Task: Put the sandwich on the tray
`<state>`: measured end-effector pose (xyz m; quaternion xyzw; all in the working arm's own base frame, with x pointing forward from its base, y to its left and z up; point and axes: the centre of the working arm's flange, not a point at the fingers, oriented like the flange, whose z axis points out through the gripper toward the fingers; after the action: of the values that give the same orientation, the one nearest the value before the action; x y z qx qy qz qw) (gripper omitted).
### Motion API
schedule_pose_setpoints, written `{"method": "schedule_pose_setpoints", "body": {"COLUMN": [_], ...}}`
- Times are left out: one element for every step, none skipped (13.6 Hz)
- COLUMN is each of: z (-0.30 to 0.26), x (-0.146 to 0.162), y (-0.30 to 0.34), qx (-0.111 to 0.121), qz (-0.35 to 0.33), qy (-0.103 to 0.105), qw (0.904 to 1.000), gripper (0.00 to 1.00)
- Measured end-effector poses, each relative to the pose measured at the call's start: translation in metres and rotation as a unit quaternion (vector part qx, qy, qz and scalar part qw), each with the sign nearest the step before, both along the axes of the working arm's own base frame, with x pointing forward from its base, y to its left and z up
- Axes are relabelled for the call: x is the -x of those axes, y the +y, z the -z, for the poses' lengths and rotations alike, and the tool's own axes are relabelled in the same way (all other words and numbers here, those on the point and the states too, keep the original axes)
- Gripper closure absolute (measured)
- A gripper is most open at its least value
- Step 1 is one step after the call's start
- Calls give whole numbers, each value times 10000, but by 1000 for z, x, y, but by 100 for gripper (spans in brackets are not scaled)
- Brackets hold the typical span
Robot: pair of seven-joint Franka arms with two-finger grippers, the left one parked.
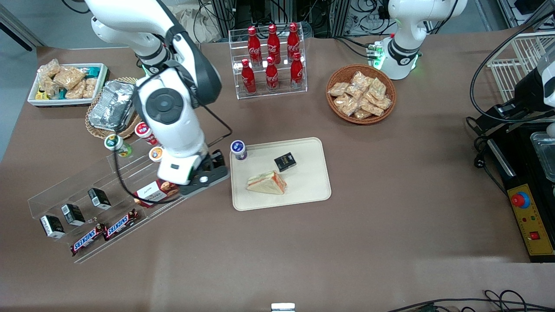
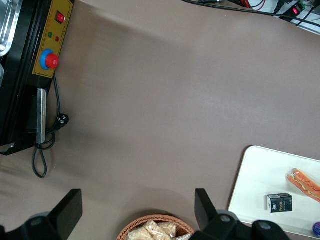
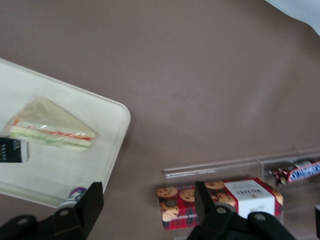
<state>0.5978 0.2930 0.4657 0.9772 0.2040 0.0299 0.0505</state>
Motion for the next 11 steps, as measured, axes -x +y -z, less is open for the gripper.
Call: {"method": "schedule_pose_setpoints", "body": {"z": [-9, -17, -25, -34, -43, -51, -60, -67, -74, -82, -88], "x": [-2, -3, 0, 3, 4, 4, 4, 4, 4, 4, 5], "y": [-17, -32, -43, -54, -68, -84, -102, -121, -141, -163, -180], "qx": [38, 71, 106, 131, 129, 113, 95, 78, 59, 28, 5], "qz": [188, 309, 399, 490, 595, 675, 754, 845, 970, 1106, 1196], "qy": [30, 88, 181, 269, 314, 345, 386, 436, 479, 509, 532], "qw": [9998, 9995, 9990, 9984, 9977, 9971, 9964, 9954, 9941, 9926, 9914], "gripper": [17, 14, 4, 3, 3, 3, 3, 3, 2, 2, 2]}}
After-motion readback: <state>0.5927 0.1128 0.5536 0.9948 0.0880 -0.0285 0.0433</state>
